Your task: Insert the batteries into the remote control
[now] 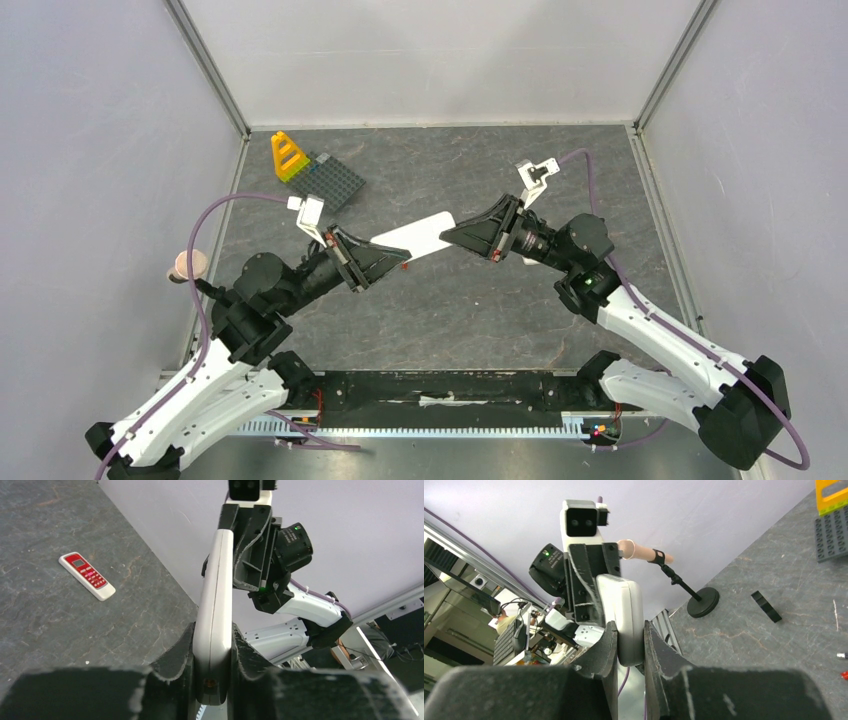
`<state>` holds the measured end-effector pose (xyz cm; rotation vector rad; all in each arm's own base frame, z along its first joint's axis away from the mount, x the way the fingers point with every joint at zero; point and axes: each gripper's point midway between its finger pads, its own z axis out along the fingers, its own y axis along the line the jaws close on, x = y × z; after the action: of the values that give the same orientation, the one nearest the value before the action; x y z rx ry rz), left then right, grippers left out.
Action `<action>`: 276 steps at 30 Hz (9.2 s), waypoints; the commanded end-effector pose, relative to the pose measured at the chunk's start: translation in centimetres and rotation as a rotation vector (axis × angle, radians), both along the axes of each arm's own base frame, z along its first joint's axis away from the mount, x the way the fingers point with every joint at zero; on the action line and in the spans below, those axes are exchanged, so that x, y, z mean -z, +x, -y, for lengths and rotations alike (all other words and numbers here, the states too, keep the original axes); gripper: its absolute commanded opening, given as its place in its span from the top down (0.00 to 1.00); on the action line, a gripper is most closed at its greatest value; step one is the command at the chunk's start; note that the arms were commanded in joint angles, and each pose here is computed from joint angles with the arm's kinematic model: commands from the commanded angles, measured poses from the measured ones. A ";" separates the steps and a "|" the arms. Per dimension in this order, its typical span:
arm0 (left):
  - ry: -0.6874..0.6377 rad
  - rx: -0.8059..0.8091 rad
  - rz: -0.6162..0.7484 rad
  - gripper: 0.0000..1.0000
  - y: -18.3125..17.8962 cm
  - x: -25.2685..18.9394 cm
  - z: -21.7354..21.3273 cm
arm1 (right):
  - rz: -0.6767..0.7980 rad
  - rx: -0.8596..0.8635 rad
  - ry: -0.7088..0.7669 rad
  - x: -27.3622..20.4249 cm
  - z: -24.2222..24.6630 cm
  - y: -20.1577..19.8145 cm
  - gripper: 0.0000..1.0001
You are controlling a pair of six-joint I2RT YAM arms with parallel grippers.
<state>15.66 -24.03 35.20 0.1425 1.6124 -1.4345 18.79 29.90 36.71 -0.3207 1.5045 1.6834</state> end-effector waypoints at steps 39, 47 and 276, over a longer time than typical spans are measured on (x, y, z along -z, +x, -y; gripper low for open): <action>-0.019 -0.090 0.006 0.98 0.9 0.7 -1.2 | -0.223 0.221 0.225 2.4 3.9 3.2 0.62; 0.030 -0.067 -0.030 0.98 1.2 1.9 -0.4 | -0.136 0.189 0.135 1.8 2.6 3.3 0.35; -0.021 0.184 0.098 0.98 -3.3 2.2 0.9 | 0.256 0.204 -0.231 -2.3 2.3 -1.9 0.95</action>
<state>12.81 -23.95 30.60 0.3846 1.6281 -1.4065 15.84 28.86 38.09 -0.5849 1.3876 1.3151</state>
